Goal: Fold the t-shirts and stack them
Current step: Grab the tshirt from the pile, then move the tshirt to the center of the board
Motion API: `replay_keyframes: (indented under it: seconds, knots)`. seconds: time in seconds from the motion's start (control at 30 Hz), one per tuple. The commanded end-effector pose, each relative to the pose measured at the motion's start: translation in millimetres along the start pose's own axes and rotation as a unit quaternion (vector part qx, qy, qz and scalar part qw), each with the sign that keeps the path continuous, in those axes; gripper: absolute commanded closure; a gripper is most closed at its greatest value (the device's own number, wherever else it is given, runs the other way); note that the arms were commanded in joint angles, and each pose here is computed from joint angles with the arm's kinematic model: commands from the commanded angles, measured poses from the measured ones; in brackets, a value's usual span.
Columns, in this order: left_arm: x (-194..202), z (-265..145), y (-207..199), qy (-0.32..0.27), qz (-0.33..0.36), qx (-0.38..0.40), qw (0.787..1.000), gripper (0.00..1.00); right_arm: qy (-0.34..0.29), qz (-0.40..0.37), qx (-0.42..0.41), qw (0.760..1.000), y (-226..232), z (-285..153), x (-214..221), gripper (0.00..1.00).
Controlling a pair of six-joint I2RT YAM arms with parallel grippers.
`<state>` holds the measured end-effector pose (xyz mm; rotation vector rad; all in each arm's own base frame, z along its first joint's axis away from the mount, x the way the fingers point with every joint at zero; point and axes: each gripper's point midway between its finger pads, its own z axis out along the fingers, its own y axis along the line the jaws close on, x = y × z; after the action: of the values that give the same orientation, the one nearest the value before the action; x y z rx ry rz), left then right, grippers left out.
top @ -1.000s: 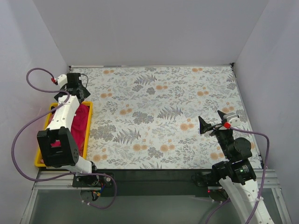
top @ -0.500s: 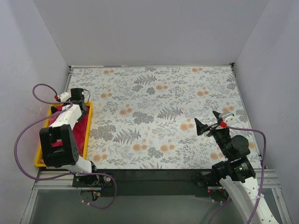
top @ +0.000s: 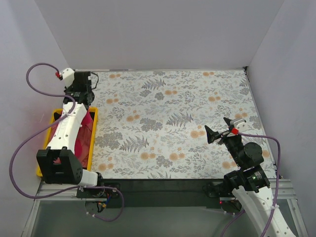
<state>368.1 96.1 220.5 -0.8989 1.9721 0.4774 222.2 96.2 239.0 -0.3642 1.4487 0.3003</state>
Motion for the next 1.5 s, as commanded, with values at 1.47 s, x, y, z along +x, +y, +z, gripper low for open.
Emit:
replay_keyframes:
  seconds: [1.47]
  knots:
    - [252,-222,-38,0.235,0.214,0.289,0.903,0.98,0.266,0.165,-0.102,0.944,53,91,49,0.02]
